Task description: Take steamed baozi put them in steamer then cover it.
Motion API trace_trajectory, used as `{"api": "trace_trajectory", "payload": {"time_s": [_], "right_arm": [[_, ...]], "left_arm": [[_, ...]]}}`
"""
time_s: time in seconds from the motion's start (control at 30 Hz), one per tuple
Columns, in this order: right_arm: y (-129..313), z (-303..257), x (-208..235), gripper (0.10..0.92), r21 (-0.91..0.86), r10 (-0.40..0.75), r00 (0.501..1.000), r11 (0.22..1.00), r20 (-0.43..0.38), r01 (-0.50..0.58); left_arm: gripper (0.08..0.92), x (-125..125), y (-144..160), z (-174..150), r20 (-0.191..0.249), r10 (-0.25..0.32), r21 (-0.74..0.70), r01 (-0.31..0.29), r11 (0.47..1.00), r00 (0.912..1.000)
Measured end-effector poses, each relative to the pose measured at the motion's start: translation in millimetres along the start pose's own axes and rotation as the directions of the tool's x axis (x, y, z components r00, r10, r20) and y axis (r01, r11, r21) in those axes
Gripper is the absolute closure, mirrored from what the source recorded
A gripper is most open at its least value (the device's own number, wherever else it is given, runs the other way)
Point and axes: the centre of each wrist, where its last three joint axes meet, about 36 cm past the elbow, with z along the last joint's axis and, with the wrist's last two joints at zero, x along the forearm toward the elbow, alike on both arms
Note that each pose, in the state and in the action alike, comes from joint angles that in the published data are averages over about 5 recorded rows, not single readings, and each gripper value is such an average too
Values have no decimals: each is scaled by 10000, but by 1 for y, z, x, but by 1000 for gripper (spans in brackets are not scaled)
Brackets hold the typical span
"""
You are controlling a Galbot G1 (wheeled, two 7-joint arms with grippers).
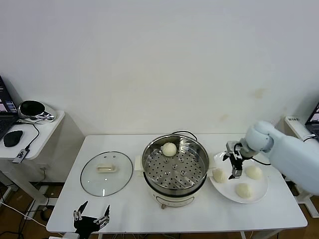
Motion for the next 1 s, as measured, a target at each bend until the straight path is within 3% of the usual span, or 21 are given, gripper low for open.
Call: {"api": "trace_trajectory", "payload": {"time_s": [0.5,1.0], "right_arm": [[-4,-7,-43,200,-280,75,9999,9996,-116,-78],[-7,-8,-55,200,-503,79,9997,9987,-220,-90]], "left_arm": [[177,-5,2,6,-159,31,5,-31,10000,9999],[177,-8,0,10,-246,70,66,-69,10000,9997]]}}
